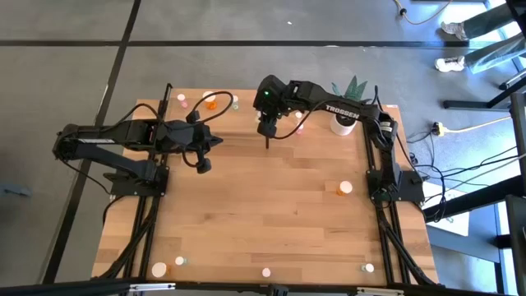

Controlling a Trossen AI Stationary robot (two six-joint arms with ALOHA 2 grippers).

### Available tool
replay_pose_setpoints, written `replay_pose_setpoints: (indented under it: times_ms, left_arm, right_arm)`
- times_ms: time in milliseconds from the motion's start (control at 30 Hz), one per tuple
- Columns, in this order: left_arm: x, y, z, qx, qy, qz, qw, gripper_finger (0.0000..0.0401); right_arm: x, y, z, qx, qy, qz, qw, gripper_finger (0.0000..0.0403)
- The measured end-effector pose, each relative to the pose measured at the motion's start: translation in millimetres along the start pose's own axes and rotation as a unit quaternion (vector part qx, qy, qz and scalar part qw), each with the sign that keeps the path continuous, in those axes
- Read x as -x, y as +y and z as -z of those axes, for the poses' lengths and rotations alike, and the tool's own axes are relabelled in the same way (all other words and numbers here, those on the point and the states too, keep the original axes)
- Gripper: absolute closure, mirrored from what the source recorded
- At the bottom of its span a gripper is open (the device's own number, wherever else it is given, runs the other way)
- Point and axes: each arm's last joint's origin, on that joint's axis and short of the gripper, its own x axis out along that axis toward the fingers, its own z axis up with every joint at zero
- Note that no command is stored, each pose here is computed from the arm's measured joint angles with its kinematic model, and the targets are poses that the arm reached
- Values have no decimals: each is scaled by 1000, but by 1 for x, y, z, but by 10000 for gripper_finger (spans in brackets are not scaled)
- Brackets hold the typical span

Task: Pick and place medicine bottles onto shelf by color
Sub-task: Put the bottom yellow pill bottle on the shelf aligned with the other yellow pill bottle

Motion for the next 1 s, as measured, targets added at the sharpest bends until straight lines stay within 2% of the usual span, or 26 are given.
replay_pose_setpoints:
  times_ms: [1000]
  left_arm:
    - [0, 0, 0, 0, 0, 0, 1000, 401]
  right_arm:
    - [0, 0, 0, 10, 0, -1, 1000, 264]
